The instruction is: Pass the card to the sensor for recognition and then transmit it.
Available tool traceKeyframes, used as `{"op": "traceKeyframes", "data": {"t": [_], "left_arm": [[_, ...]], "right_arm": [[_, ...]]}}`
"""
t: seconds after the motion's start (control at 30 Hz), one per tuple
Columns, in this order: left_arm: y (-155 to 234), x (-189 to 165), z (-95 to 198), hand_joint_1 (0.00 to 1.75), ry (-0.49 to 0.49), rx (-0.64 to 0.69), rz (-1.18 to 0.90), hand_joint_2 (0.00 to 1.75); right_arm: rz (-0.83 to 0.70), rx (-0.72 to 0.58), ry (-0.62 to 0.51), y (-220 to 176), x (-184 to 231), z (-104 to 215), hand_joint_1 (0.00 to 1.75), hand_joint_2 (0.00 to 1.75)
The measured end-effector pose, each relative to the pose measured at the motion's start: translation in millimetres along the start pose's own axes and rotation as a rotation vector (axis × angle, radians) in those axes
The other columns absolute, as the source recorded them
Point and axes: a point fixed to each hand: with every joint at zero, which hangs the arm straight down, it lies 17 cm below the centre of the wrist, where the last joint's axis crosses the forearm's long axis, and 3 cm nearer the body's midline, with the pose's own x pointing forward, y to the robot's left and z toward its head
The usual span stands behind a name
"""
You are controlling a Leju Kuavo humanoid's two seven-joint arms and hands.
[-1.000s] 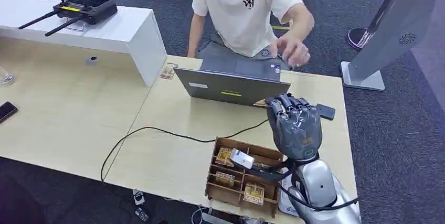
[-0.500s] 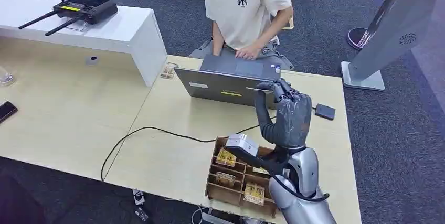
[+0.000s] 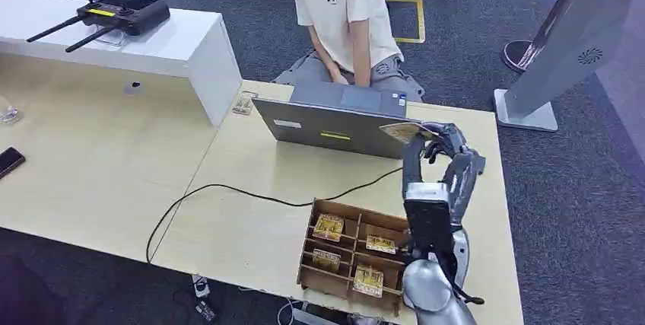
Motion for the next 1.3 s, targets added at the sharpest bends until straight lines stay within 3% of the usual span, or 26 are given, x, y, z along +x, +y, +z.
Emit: {"op": "traceKeyframes", "data": {"t": [0.17,0.3,0.5,0.67,0.83,1.3], "left_arm": [[-1.7,-2.9,-0.1,0.0,0.006,-0.003,0.016,1.75],[-2.8,-5.2,-0.1,0.0,0.014,-0.003,0.032,1.75],[-25.2,1.4,2.5,0.0,0.008,0.017,0.003,1.75],[-55.7,20.8,9.2,0.0,-0.019,0.004,-0.028,1.75],[-64.3,30.8,11.9,0.0,-0.036,-0.004,-0.031,1.75],[-65.3,34.9,12.5,0.0,-0.042,-0.007,-0.001,1.75]], "right_arm": [[-0.022,-0.008,0.002,-3.1,2.9,1.4,1.75,1.75],[-0.202,-0.003,0.108,-3.3,-9.0,8.4,1.75,1.75],[-0.413,-0.035,0.246,-51.9,-31.2,57.6,1.75,1.75],[-0.413,-0.075,0.265,-113.7,-47.5,88.9,1.75,1.75],[-0.393,-0.103,0.265,-145.6,-49.2,98.3,1.75,1.75],[-0.381,-0.105,0.381,-177.9,-68.1,134.2,1.75,1.75]]}}
